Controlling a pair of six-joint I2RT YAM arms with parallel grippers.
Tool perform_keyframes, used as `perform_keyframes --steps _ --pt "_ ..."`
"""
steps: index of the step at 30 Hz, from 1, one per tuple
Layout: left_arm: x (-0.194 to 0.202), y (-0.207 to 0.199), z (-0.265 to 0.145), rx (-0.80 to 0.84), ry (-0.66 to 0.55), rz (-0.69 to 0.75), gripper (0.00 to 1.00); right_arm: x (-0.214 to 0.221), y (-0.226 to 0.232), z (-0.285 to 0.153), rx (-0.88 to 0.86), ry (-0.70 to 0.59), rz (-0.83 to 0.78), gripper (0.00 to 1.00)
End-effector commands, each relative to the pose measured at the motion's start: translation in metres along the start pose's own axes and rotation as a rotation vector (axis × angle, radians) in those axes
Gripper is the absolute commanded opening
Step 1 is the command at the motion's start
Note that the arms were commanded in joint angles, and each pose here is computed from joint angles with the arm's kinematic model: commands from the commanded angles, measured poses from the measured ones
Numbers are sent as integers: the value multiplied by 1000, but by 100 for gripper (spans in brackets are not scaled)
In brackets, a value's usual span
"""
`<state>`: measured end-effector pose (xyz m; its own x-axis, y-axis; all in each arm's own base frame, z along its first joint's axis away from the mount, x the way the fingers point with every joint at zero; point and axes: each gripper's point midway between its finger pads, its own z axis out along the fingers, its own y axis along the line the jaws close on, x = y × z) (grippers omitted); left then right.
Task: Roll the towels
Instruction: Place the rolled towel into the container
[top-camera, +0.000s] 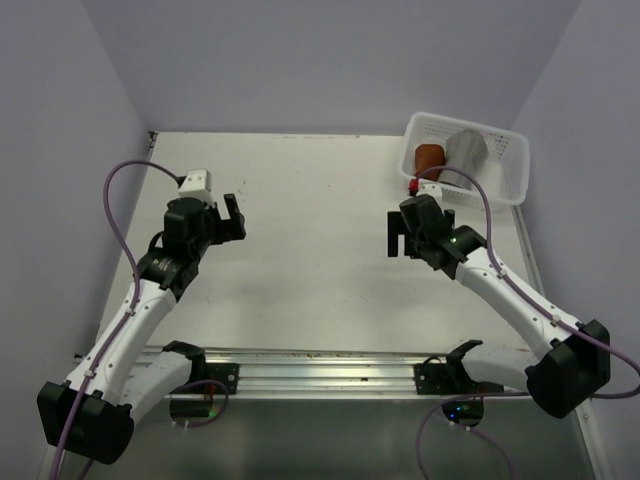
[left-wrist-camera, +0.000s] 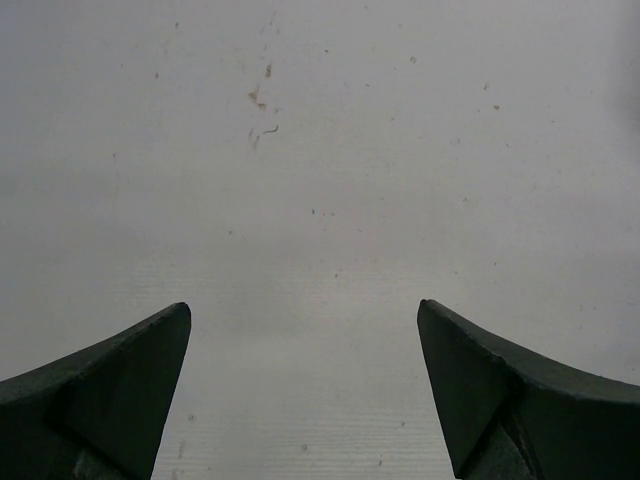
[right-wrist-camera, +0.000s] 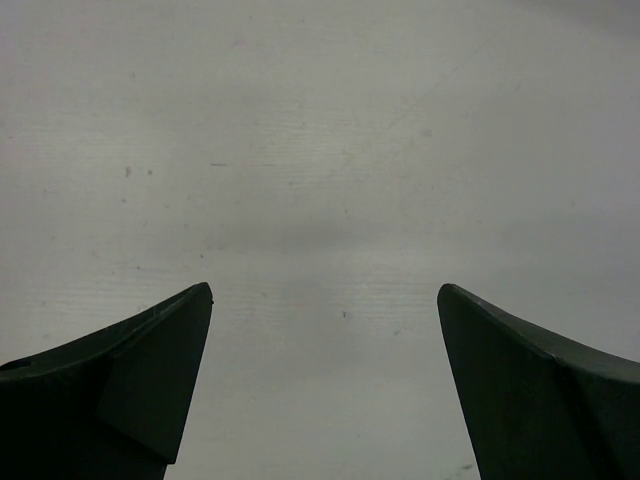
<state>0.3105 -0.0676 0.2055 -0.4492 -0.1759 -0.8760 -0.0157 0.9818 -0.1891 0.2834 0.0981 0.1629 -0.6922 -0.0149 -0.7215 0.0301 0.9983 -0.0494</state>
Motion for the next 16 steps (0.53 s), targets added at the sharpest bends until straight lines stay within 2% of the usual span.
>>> perform_keyframes --steps 1,16 --pt "-11 8 -3 -31 -55 20 100 -3 -8 -5 55 23 17 99" --pt "-9 10 -2 -48 -44 30 100 2 -13 3 87 17 30 99"
